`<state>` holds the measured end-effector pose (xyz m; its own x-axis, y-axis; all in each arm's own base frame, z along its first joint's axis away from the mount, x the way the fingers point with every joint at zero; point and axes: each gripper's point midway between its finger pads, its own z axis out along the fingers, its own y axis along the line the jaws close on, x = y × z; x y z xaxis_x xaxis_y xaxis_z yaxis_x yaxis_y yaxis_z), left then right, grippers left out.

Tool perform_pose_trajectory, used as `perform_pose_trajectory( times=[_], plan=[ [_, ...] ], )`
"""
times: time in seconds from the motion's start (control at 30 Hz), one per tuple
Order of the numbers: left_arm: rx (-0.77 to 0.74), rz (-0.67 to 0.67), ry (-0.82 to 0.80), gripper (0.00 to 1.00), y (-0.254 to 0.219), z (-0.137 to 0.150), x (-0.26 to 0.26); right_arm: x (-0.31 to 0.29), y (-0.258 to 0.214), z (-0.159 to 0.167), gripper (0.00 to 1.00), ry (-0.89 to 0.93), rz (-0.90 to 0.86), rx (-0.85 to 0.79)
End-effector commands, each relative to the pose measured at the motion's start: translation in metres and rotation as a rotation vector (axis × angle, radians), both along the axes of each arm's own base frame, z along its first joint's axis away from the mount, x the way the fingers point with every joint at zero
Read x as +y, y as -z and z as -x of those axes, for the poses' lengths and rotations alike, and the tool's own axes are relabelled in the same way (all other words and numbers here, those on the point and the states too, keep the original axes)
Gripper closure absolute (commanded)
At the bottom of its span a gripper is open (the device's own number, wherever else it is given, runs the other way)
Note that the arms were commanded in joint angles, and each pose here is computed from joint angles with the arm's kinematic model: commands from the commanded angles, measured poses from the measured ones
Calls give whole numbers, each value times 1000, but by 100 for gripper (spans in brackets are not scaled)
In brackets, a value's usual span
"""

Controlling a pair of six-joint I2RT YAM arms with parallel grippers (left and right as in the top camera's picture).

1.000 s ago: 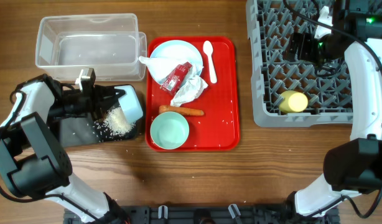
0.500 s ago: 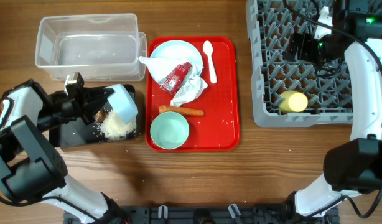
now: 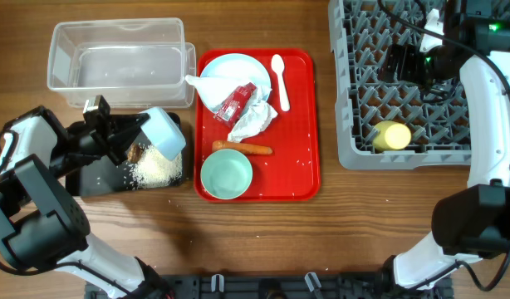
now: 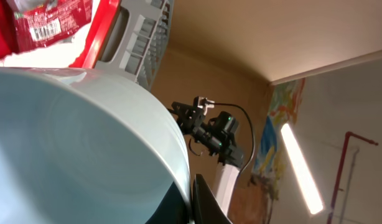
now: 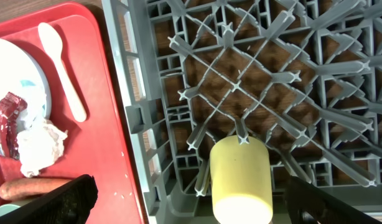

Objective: Sort waste into correct bins and load items into the dishwasher rack
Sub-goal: 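Tip the rice bowl over the black tray to pour out the rice, then place the empty light-blue bowl back on the red tray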

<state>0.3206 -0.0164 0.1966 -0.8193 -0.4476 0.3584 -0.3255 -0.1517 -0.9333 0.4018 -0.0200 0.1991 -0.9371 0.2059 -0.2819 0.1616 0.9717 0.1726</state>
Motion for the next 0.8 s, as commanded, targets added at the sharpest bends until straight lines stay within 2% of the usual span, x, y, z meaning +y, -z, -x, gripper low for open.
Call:
perform_pose_trajectory(
  times=[0.0, 0.23, 0.4, 0.43, 0.53, 0.57, 0.63, 0.7, 0.77],
  plan=[
    [-66, -7, -38, 96, -11, -2, 5, -5, -17, 0, 1, -10, 35, -44],
    [-174, -83, -35, 96, -20, 0, 8, -5, -18, 0, 1, -10, 35, -45],
    [-452, -255, 99, 96, -82, 0, -24, -5, -17, 0, 0, -10, 34, -43],
    [-531, -331, 189, 96, -96, 4, -42, -4, -17, 1, 0, -10, 34, -43],
    [-634, -461, 396, 96, -109, 12, -85, -4, -17, 1, 1, -10, 30, -43],
    [-623, -533, 485, 96, -103, 11, -105, -4, -17, 1, 1, -10, 30, -41],
    [-526, -688, 567, 96, -79, 0, -134, -4, -17, 2, 1, -10, 30, -37],
    [-424, -937, 581, 96, -47, -16, -160, -4, -17, 3, 1, -12, 30, -34],
    [-415, -1166, 586, 96, -25, -21, -181, -4, -16, 4, 1, -12, 30, -30]
  ],
)
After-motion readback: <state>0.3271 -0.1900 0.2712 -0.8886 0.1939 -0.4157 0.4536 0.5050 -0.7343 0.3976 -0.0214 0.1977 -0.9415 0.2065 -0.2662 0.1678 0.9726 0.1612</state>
